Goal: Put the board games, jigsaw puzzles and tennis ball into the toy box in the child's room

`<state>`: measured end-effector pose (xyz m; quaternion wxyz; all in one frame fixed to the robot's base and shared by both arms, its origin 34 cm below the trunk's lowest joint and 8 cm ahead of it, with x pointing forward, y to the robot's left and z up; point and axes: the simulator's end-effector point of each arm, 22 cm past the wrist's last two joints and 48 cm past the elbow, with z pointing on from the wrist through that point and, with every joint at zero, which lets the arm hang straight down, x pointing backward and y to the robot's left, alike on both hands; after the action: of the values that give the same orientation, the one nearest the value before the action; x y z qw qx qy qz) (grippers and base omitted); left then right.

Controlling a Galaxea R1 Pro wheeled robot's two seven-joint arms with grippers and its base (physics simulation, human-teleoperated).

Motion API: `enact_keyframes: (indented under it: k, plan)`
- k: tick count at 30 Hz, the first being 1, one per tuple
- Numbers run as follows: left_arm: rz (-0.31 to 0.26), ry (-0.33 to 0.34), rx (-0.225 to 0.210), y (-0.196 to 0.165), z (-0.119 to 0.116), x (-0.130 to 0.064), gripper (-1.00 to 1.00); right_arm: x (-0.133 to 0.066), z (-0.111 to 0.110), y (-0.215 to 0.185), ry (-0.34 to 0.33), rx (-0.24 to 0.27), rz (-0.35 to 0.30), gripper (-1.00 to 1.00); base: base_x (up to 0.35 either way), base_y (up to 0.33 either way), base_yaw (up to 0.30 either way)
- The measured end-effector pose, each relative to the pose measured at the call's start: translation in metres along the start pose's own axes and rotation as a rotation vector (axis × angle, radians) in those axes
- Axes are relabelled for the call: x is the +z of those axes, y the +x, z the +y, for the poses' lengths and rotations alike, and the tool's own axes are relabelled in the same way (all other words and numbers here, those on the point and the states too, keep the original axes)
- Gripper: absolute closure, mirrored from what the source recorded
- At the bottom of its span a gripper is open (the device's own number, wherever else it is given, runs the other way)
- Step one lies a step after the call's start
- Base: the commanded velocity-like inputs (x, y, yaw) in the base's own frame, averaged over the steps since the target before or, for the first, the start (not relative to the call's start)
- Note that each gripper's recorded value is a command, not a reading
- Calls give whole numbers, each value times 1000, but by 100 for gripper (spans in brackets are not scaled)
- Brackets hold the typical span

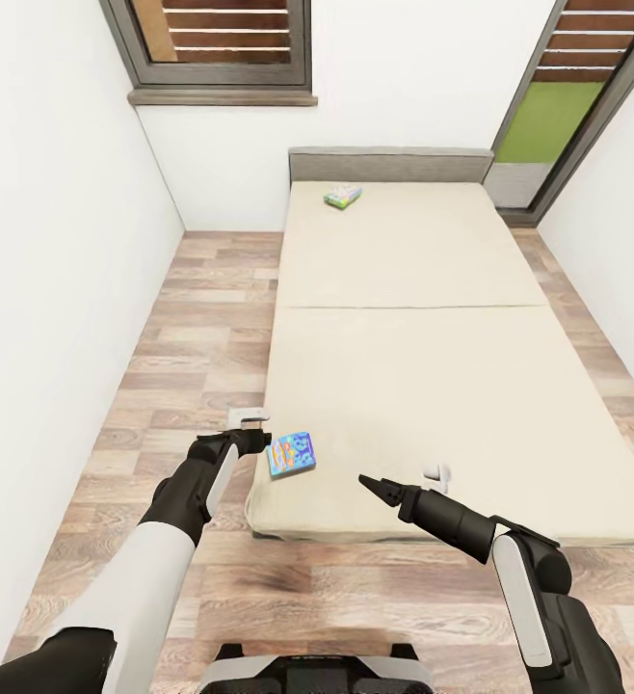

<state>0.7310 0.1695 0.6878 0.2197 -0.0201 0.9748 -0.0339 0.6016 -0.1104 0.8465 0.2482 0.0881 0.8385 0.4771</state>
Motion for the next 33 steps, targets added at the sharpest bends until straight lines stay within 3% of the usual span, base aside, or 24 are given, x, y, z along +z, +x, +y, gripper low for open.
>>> enact_keyframes:
  k: [25, 33]
  plan:
    - [38, -1, -1, 22, 1, 17, -100, 6, -16, 13, 15, 32, 23, -100, 40, -1, 0]
    - [53, -1, -2, 29, 2, 22, -100, 7, -21, 17, 20, 42, 30, -100, 0, -124, 0]
